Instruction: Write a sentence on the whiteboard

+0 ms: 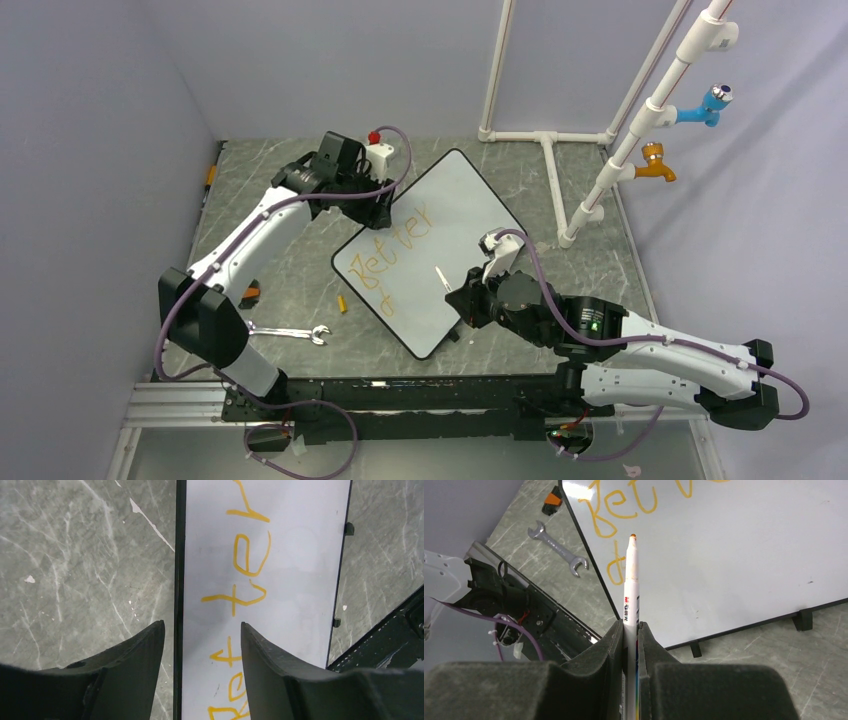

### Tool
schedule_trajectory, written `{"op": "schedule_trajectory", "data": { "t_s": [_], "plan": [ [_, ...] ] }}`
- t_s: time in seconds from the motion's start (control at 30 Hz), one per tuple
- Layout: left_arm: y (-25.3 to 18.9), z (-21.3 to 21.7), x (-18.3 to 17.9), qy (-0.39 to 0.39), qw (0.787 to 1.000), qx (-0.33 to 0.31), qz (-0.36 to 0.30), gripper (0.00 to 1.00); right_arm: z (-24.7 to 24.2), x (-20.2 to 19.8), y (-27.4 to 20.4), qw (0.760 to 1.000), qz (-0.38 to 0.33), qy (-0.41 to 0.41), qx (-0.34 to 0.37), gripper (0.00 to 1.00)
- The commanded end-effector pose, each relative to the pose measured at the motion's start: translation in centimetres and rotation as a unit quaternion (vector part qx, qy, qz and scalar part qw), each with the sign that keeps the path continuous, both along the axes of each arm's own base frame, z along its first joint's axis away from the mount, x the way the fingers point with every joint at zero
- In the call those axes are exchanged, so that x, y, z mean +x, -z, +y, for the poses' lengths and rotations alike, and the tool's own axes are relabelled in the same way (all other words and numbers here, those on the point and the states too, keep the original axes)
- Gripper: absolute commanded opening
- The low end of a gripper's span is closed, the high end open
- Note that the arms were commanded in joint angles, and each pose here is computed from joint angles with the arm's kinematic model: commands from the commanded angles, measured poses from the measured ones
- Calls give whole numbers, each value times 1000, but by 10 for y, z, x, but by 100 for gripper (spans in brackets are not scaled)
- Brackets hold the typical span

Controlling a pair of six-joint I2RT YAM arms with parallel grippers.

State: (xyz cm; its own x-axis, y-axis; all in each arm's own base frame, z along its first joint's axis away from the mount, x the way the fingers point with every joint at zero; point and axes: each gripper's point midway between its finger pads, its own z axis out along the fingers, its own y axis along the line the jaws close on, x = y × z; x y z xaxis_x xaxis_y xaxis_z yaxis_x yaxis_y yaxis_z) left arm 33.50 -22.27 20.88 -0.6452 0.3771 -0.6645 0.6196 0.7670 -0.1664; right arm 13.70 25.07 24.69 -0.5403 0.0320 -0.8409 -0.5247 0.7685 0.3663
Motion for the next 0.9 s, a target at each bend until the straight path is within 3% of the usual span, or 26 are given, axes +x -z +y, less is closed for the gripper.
{"op": "schedule_trajectory", "data": {
  "t_s": [0.0, 0.2, 0.33, 0.73, 0.87],
  "plan": [
    [-66, 1, 1, -5, 995, -43, -88, 64, -4, 5, -7, 1000, -14, 8, -6, 0],
    [-99, 0, -19, 43, 987, -44, -146, 66, 2, 12, -10, 999, -1, -32, -5, 0],
    [-112, -6, -43, 114, 970, -30, -211, 65, 7, 16, -28, 997, 2, -82, 6, 0],
    [-114, -35, -124, 291, 862, 2, -415, 63, 30, 2, -66, 978, 17, -206, 20, 0],
    [-116, -46, -134, 309, 844, 24, -438, 62, 38, 0, -64, 974, 30, -226, 16, 0]
  ]
}}
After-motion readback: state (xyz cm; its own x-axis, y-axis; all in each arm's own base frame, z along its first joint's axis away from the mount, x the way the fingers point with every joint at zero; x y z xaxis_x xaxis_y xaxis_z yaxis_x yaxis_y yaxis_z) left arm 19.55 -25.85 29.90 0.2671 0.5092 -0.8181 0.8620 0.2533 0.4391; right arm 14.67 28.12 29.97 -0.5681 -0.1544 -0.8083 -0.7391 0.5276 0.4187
